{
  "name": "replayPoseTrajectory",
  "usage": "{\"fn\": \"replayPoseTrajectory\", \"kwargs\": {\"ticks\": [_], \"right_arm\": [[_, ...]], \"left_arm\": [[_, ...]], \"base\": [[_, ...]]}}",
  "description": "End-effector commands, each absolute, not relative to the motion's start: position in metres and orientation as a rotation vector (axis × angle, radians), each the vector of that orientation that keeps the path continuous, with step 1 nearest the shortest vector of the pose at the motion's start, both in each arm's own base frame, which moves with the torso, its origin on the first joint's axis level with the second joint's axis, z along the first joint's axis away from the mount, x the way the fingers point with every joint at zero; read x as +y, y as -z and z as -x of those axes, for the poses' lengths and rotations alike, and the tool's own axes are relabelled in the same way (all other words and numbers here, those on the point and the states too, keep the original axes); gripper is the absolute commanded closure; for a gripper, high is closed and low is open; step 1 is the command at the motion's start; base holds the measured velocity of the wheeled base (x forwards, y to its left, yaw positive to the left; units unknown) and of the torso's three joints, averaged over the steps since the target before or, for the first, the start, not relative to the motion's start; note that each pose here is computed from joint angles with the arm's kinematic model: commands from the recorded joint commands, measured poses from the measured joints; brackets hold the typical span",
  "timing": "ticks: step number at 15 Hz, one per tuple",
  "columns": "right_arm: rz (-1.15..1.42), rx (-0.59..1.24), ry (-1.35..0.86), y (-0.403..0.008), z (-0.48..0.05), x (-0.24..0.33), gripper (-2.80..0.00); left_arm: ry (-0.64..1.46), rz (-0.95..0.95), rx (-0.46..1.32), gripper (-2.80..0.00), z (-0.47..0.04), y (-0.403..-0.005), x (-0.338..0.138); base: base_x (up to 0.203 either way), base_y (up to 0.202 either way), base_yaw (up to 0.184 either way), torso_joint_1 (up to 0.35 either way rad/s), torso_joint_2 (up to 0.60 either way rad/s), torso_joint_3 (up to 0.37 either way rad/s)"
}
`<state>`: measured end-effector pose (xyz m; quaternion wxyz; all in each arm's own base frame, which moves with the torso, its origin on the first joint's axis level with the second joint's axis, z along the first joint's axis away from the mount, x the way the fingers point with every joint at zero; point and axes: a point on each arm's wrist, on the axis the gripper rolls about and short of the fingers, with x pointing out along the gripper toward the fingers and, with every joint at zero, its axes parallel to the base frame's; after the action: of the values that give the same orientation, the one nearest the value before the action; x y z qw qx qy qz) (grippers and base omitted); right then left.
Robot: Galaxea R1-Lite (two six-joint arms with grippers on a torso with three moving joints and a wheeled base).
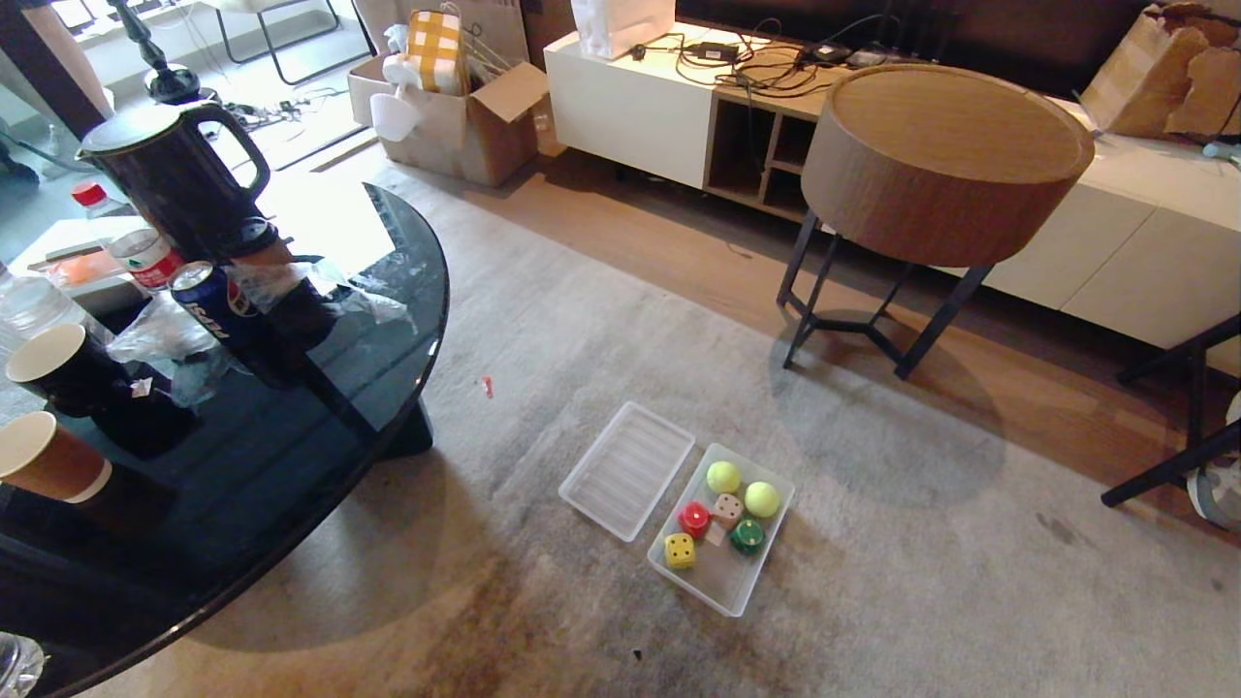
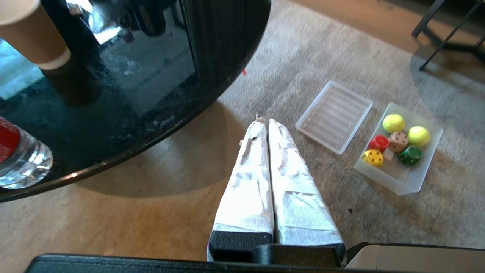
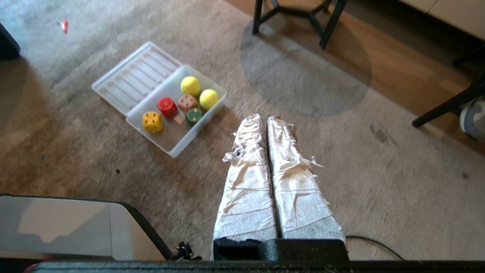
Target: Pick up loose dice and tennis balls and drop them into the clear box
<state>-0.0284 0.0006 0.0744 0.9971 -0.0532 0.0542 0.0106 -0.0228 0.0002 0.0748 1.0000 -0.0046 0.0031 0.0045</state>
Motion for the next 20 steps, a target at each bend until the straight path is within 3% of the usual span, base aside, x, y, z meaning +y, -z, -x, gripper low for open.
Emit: {"fn": "replayPoseTrajectory", "kwargs": {"ticks": [1,20], "right_arm": [[0.107,0.111,-0.021,-0.0743,0.0283,0.0007,0.00],[0.075,0.115,-0.017,-0.0738,0.0282,0.0006,0.00]], "left_arm": [[-0.009,0.011,0.006,0.00,0.0228,-0.0749,0.0002],[-0.009,0.011,0.007,0.00,0.0227,-0.0746,0.0002]], "base": [[0.000,0.000,0.000,0.002,0.00,0.206],[0.000,0.000,0.000,0.002,0.00,0.205]]}}
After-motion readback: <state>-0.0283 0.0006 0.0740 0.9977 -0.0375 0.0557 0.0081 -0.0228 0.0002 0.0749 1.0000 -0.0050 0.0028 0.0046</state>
